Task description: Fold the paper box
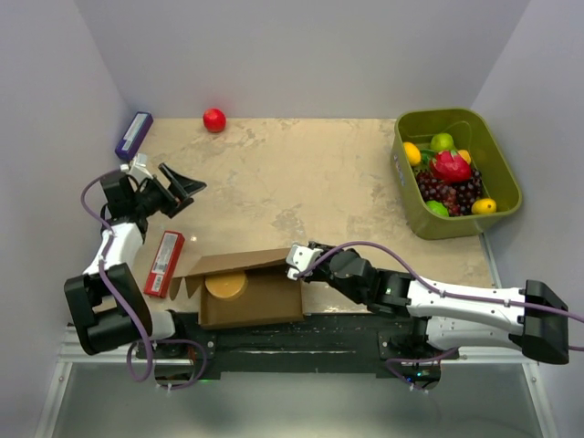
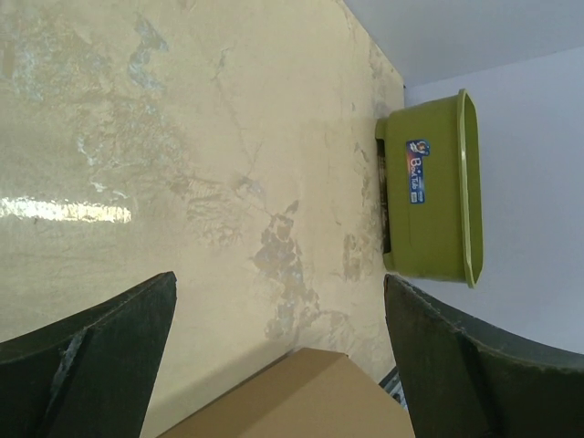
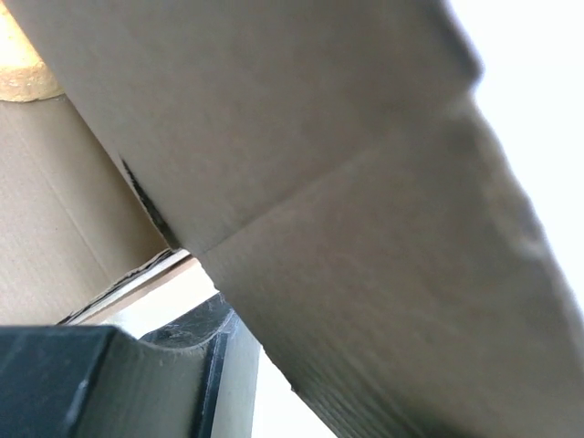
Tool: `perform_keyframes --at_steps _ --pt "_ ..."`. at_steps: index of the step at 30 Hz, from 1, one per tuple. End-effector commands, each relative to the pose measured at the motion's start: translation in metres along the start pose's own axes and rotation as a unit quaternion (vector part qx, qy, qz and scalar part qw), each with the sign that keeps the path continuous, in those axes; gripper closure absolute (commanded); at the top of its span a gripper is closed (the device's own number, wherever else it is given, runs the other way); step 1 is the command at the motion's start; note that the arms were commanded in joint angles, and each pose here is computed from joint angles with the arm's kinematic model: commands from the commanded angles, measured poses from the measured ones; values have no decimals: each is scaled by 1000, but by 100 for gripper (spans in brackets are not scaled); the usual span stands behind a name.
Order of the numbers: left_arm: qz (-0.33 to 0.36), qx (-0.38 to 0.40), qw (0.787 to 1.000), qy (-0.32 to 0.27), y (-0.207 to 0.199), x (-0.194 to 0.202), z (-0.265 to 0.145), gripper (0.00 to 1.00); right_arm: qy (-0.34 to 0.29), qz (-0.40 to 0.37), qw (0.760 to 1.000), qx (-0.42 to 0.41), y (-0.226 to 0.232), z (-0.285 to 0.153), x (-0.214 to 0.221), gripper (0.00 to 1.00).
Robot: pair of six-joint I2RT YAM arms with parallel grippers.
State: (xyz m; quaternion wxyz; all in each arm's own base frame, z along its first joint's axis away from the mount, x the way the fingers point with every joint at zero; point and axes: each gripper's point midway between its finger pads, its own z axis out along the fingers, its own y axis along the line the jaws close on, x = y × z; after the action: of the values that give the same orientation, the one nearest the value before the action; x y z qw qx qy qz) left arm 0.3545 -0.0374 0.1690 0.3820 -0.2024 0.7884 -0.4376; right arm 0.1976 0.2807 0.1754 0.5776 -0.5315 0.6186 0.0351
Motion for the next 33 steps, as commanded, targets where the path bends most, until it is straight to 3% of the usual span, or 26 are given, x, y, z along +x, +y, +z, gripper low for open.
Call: perform_keyframes --at_steps 1,3,4,6,12,22,30,33 --pt "54 0 998 -17 -11 -14 -4 0 1 2 1000 8 -3 1 -4 73" --pt "52 -26 998 -3 0 -4 -8 0 5 4 1000 11 -3 1 -2 69" --pt "60 -48 997 -16 5 -5 -12 0 3 12 1000 11 -3 2 -3 54" --pt "74 -71 994 -35 9 -8 -18 0 -1 18 1000 4 0 1 -5 36" --pt "67 -65 995 -44 7 -12 -15 0 -15 64 998 -14 -4 -15 -24 22" --pt "119 -82 984 -104 -15 -50 -27 1 -29 191 980 -52 -29 -82 -56 20" --pt "127 -93 982 -103 -18 -36 -41 0 -161 298 939 -61 -64 -144 -104 19" --pt "123 -101 982 -105 -13 -23 -47 0 -184 337 923 -37 -76 -135 -123 28"
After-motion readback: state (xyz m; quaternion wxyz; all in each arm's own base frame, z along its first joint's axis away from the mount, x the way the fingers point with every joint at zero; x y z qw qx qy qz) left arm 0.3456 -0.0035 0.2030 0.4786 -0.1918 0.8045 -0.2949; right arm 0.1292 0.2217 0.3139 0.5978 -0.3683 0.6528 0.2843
